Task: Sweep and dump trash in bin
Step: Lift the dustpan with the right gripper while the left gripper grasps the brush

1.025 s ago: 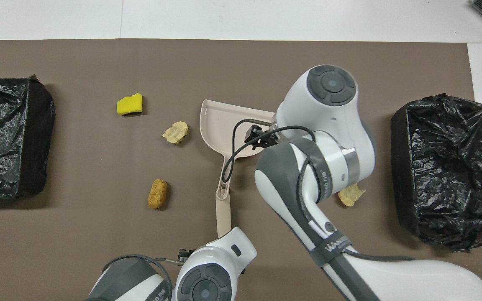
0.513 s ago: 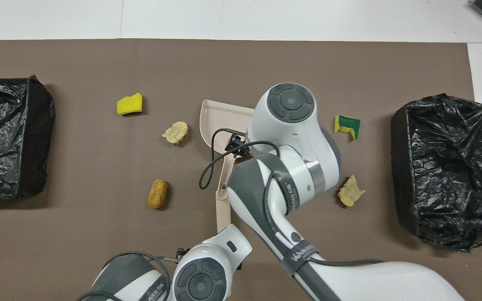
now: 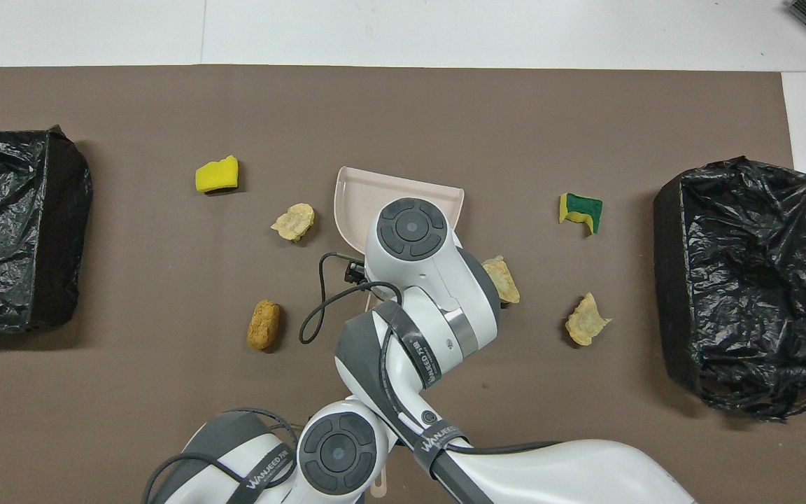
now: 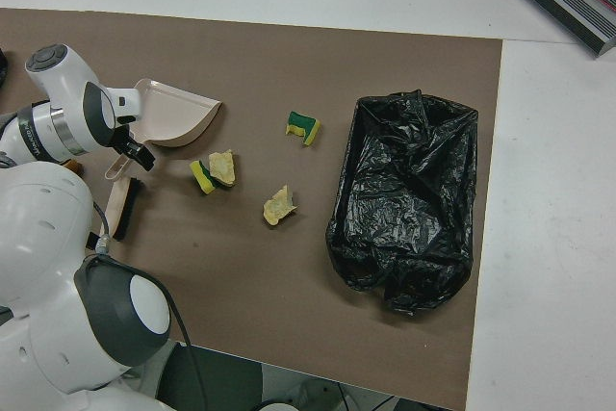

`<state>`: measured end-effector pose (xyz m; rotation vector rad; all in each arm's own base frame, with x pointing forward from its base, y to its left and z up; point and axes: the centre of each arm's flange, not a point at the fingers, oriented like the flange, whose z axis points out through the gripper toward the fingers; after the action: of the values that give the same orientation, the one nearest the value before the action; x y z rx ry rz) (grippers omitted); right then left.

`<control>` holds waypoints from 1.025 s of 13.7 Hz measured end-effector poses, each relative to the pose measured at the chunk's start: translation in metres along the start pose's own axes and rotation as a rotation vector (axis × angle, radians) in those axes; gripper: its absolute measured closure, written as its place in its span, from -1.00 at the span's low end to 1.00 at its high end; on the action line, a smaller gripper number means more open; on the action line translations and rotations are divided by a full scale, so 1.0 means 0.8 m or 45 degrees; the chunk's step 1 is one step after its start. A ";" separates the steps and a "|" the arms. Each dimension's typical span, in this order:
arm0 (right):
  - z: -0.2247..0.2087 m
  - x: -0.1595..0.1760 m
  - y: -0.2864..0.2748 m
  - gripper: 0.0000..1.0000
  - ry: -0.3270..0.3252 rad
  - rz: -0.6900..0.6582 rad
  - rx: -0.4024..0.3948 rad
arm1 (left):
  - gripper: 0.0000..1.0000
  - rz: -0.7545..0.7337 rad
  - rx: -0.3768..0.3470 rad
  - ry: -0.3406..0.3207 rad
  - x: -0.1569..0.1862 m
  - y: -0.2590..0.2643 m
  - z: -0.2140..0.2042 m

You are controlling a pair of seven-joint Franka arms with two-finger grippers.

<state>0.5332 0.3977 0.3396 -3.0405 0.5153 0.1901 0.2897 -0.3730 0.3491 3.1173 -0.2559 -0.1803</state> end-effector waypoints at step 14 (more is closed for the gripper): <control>-0.056 0.064 0.051 0.35 0.110 -0.691 0.015 | 0.49 0.064 0.000 -0.024 -0.018 0.023 0.004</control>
<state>0.5728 0.3397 0.3764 -3.0457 -0.3110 0.0288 0.2725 -0.3886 0.3477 3.1063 -0.3346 -0.2096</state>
